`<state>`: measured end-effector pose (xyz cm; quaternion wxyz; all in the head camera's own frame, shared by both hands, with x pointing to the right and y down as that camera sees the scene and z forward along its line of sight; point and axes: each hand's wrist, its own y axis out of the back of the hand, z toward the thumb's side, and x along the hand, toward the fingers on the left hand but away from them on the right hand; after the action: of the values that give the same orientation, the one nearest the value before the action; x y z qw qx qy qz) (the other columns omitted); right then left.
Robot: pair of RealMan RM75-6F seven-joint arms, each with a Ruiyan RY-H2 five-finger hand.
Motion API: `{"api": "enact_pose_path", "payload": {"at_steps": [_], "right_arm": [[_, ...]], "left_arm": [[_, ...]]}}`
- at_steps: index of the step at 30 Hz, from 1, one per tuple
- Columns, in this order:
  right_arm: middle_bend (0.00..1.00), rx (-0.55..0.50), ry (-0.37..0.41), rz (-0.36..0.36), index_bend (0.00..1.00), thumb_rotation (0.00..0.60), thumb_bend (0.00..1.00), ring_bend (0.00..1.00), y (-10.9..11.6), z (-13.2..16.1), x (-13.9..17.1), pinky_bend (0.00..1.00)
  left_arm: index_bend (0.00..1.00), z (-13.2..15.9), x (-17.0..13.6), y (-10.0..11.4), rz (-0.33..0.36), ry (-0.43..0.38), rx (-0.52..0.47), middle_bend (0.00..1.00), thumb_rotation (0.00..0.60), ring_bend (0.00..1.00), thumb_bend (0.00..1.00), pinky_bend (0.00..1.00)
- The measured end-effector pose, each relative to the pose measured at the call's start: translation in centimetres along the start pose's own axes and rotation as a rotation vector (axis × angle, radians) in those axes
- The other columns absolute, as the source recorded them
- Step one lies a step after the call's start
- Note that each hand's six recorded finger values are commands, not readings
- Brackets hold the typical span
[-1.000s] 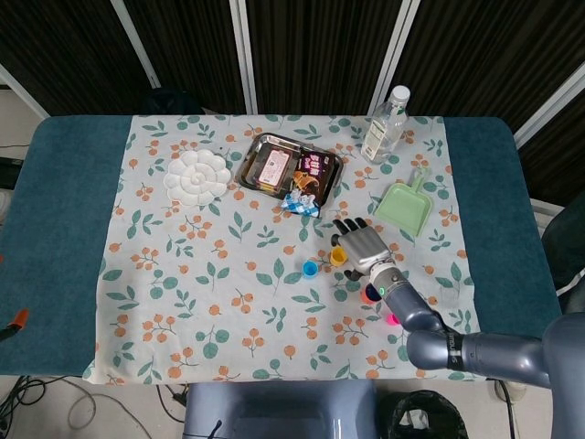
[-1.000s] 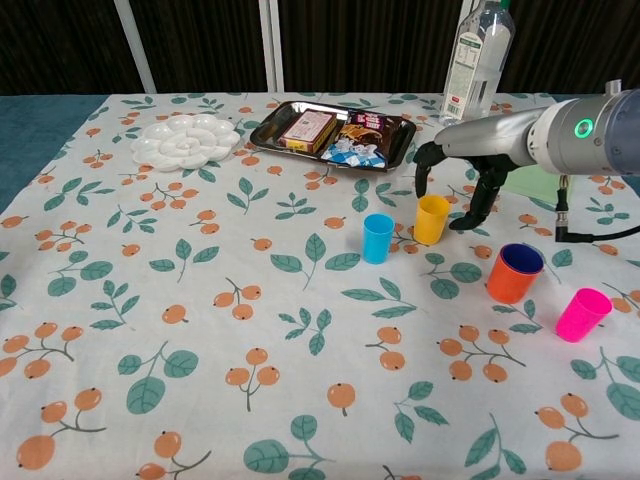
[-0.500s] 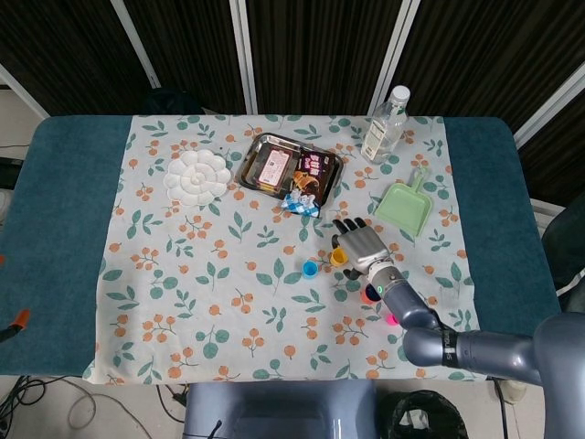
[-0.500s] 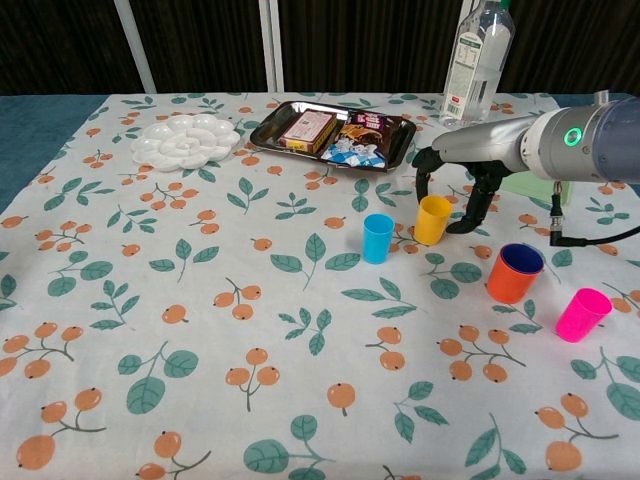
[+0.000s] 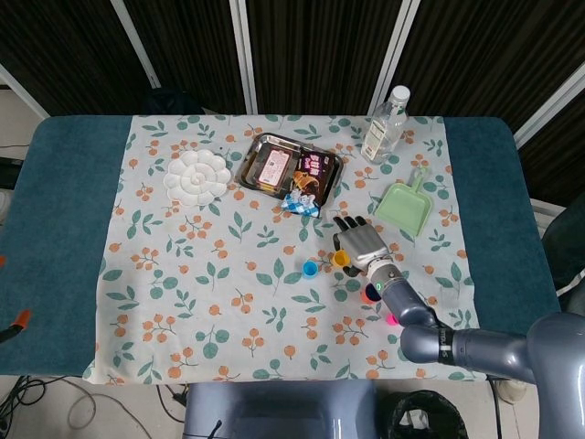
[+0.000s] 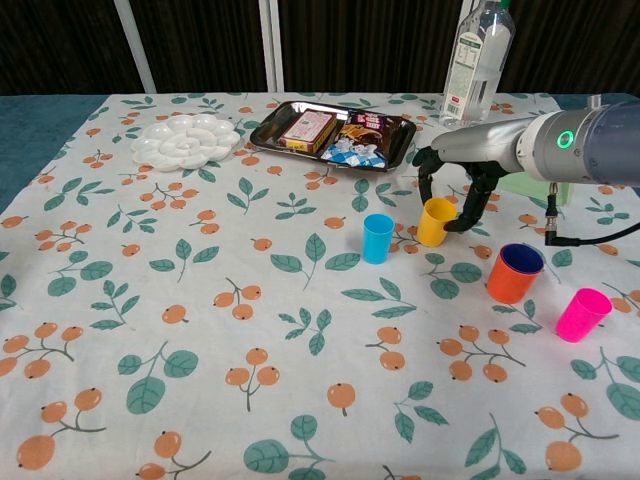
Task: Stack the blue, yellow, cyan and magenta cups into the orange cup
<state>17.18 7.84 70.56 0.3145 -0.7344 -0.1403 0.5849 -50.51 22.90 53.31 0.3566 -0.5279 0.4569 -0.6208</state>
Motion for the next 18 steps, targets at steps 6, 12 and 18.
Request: {"api": "enact_pose_path", "payload": {"at_steps": [6,12,18], "right_arm": [[0.0,-0.012,0.007,-0.011,0.49,0.6,0.4,0.07,0.2,0.2,0.0,0.22],[0.0,-0.021,0.011,-0.02,0.49,0.6,0.42,0.07,0.6,0.2,0.2,0.13],[0.0,-0.023,0.008,-0.046,0.49,0.6,0.42,0.07,2.3,-0.4,1.0,0.11]], "left_arm": [[0.17,0.0,0.0,0.0,0.001,-0.001,0.0,0.1,0.6,0.0,0.19,0.0],[0.17,0.0,0.0,0.0,0.001,0.0,-0.001,0.1,0.6,0.0,0.19,0.0],[0.17,0.0,0.1,0.0,0.002,0.001,-0.002,0.1,0.6,0.0,0.19,0.0]]}}
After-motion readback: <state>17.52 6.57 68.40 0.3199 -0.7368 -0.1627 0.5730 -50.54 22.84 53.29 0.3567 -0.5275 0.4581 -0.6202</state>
